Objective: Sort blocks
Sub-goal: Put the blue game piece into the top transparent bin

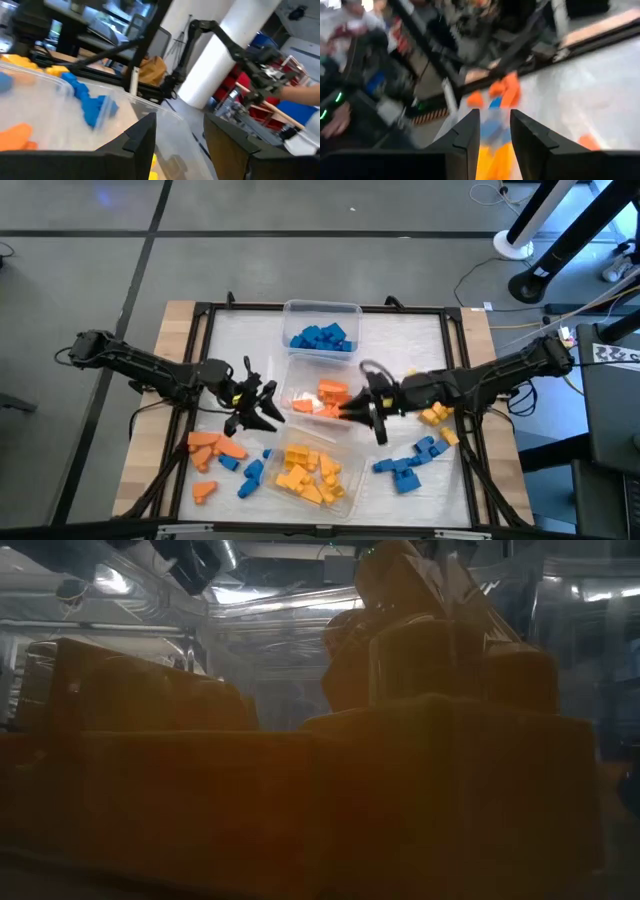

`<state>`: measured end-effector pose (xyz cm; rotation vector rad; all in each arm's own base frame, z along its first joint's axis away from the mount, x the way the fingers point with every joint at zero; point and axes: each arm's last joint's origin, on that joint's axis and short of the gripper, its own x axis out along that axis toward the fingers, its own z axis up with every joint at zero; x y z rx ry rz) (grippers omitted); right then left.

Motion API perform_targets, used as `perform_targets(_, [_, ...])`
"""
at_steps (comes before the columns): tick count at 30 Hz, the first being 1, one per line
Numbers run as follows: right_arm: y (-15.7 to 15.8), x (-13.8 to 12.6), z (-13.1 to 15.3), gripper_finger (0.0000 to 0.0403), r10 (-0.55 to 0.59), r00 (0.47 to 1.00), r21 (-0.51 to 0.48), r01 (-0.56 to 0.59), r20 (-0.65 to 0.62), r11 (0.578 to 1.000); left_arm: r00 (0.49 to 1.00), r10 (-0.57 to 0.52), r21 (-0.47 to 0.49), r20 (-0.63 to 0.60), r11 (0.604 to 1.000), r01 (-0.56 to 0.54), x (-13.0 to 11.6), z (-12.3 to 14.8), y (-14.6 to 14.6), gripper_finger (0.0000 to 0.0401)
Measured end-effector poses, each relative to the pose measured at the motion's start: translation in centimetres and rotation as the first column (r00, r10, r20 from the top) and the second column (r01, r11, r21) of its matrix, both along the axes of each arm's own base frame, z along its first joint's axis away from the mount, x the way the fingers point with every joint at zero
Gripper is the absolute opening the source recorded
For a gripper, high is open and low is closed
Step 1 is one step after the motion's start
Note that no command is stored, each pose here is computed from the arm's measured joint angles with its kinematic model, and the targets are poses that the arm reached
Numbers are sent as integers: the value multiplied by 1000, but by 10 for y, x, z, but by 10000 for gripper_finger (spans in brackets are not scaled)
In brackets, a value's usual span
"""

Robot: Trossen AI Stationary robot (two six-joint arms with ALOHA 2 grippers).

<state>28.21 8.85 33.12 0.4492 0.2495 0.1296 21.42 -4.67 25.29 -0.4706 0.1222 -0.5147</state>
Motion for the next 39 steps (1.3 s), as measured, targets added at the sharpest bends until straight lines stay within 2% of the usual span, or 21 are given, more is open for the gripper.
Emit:
perform_targets(4, [29, 1, -1, 106, 65, 992, 11, -64, -113, 998, 999, 36, 9, 6, 999, -37, 2, 0, 8, 155])
perform_targets(11, [75, 13, -39, 106, 152, 955, 128, -122, -254, 984, 995, 102, 9, 8, 995, -102, 3, 0, 24, 155])
perform_targets(16, [88, 18, -61, 106, 157, 930, 167, -106, -333, 980, 998, 57, 58, -23, 997, -55, -3, 0, 31, 155])
perform_targets(21, [83, 22, -71, 106, 114, 913, 148, -60, -392, 987, 994, 8, 133, -114, 991, 8, -21, -4, 29, 155])
perform_targets(26, [67, 24, -78, 106, 44, 884, 98, 2, -465, 995, 981, -17, 140, -192, 989, 44, -42, -3, 26, 155])
perform_targets(30, [55, 28, -80, 106, 31, 867, 91, 17, -497, 996, 961, -43, 132, -273, 988, 81, -56, -7, 22, 155])
perform_targets(33, [47, 30, -81, 106, 28, 861, 71, 10, -507, 997, 923, -64, 131, -378, 984, 122, -63, -16, 18, 155])
perform_targets(39, [30, 31, -77, 106, -10, 859, 40, 35, -512, 999, 818, -68, 152, -572, 971, 187, -69, -36, 9, 155])
